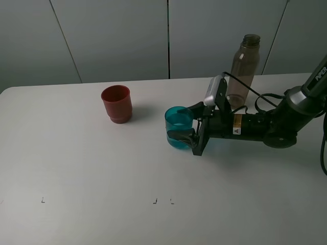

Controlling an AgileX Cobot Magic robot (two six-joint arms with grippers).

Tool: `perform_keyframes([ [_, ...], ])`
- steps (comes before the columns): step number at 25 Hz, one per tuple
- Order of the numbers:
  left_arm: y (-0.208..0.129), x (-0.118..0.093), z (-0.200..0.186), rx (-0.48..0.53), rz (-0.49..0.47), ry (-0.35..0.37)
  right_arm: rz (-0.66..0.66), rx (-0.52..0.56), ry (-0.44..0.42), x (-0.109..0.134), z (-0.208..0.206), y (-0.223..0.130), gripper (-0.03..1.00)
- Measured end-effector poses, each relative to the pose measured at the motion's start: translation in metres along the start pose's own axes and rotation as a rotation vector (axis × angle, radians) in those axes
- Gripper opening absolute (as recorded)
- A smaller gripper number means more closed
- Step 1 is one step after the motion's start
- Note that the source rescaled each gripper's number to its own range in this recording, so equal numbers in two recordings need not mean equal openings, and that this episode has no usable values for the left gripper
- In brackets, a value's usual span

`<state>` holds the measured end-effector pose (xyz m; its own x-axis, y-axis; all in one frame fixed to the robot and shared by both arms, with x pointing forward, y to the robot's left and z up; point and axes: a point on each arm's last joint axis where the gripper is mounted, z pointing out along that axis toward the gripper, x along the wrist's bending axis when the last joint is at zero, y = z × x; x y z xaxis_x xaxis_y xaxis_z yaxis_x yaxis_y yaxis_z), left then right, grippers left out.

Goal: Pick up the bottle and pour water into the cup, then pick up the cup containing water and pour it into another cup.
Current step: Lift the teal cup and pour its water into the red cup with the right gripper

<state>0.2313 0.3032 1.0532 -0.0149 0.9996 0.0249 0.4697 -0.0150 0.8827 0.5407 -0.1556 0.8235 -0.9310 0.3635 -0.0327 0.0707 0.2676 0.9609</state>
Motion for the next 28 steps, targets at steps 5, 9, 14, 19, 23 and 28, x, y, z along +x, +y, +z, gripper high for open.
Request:
perform_keyframes([
  [5,0.0,0.0,0.0,0.0,0.0,0.0,0.024,0.003,-0.04,-0.004,0.0,0.002,0.14],
  [9,0.0,0.0,0.0,0.0,0.0,0.0,0.061,-0.015,-0.067,-0.008,-0.002,0.01,0.14],
  [14,0.0,0.0,0.0,0.0,0.0,0.0,0.074,-0.025,-0.087,-0.011,-0.004,0.021,0.14],
  [19,0.0,0.0,0.0,0.0,0.0,0.0,0.076,-0.004,-0.129,-0.016,-0.01,0.039,0.14],
  [23,0.0,0.0,0.0,0.0,0.0,0.0,0.069,-0.007,-0.154,-0.014,-0.007,0.056,0.14],
  [28,0.0,0.0,0.0,0.0,0.0,0.0,0.082,-0.006,-0.17,-0.004,0.006,0.066,0.14],
])
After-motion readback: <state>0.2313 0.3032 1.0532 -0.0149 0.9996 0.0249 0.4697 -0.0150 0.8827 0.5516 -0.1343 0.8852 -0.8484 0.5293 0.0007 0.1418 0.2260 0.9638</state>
